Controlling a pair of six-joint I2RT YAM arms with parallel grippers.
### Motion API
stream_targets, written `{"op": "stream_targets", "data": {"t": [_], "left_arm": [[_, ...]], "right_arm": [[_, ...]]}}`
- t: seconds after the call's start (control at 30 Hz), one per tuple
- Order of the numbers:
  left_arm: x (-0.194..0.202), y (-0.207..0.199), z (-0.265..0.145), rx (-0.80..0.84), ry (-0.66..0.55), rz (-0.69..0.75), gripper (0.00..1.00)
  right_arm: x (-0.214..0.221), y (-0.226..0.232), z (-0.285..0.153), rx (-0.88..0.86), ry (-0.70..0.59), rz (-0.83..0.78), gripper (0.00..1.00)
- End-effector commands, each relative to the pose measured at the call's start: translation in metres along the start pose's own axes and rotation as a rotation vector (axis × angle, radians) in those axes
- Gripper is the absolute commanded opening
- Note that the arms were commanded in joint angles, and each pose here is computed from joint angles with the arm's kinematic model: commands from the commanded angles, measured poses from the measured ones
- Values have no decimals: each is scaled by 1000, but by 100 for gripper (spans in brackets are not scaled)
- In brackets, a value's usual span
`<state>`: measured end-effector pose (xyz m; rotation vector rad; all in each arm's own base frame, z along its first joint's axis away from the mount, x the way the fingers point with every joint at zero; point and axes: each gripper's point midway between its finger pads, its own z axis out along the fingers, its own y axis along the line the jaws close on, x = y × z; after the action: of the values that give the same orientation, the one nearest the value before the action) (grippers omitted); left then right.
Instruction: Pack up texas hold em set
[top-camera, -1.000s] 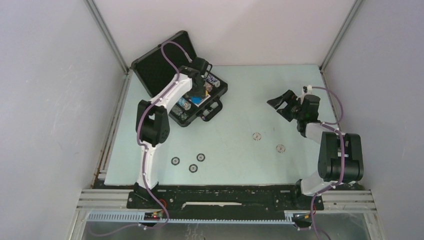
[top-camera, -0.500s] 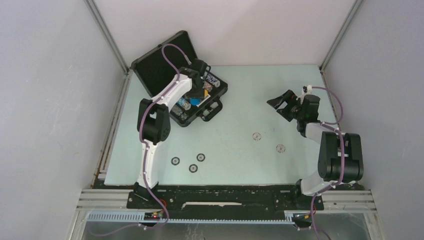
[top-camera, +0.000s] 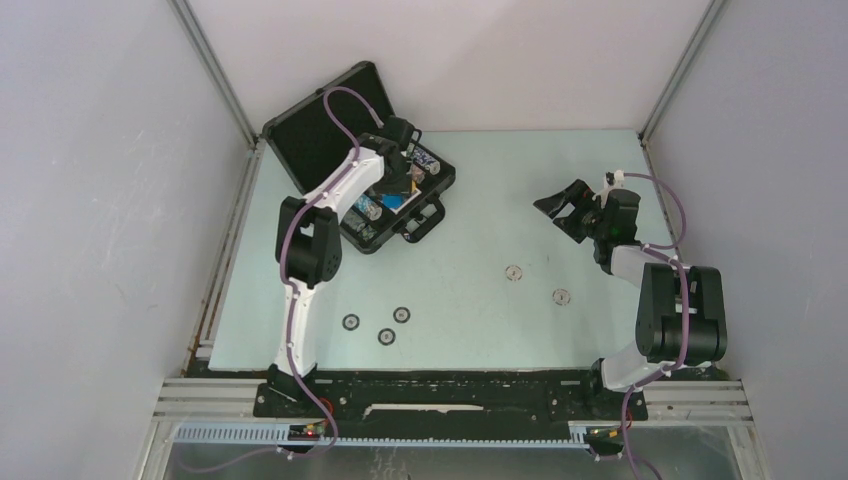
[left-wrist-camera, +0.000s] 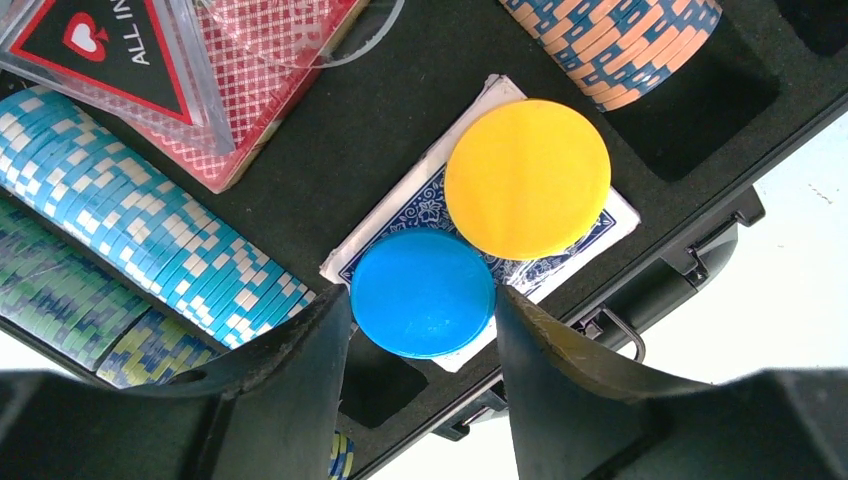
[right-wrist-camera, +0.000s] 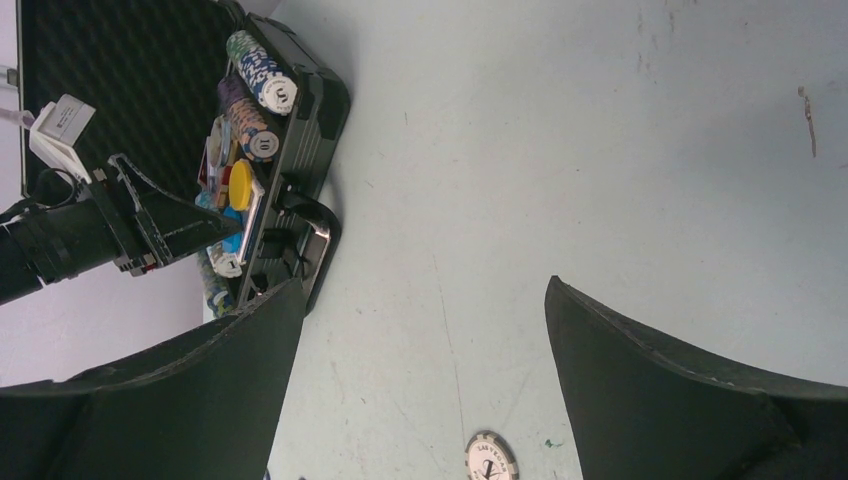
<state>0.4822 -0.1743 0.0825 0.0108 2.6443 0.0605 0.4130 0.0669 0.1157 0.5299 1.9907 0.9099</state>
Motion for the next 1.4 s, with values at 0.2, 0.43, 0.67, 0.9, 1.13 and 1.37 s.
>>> {"op": "stream_targets", "data": {"t": [0.2,0.43,0.67,0.9,1.13,1.37], "left_arm": [[-33,-4,-41,55,-113,6,72],[-38,-8,-103,80,-182,40,84],[-5,-44,-232,263,-323,195,91],[45,-73,-313,400,-455,339,91],[91,-96,-343,531,-510,430,94],[100,-101,-345,545,-514,454,95]], "right_arm": [[-4,4,4,-26,0,-16,99],[5,13,8,-8,45,-92,100],[35,61,1,33,124,-315,100],[115,119,-37,-144,350,-295,100],[125,39,-90,377,344,-160,100],[85,-21,-154,806,182,-53,100]]}}
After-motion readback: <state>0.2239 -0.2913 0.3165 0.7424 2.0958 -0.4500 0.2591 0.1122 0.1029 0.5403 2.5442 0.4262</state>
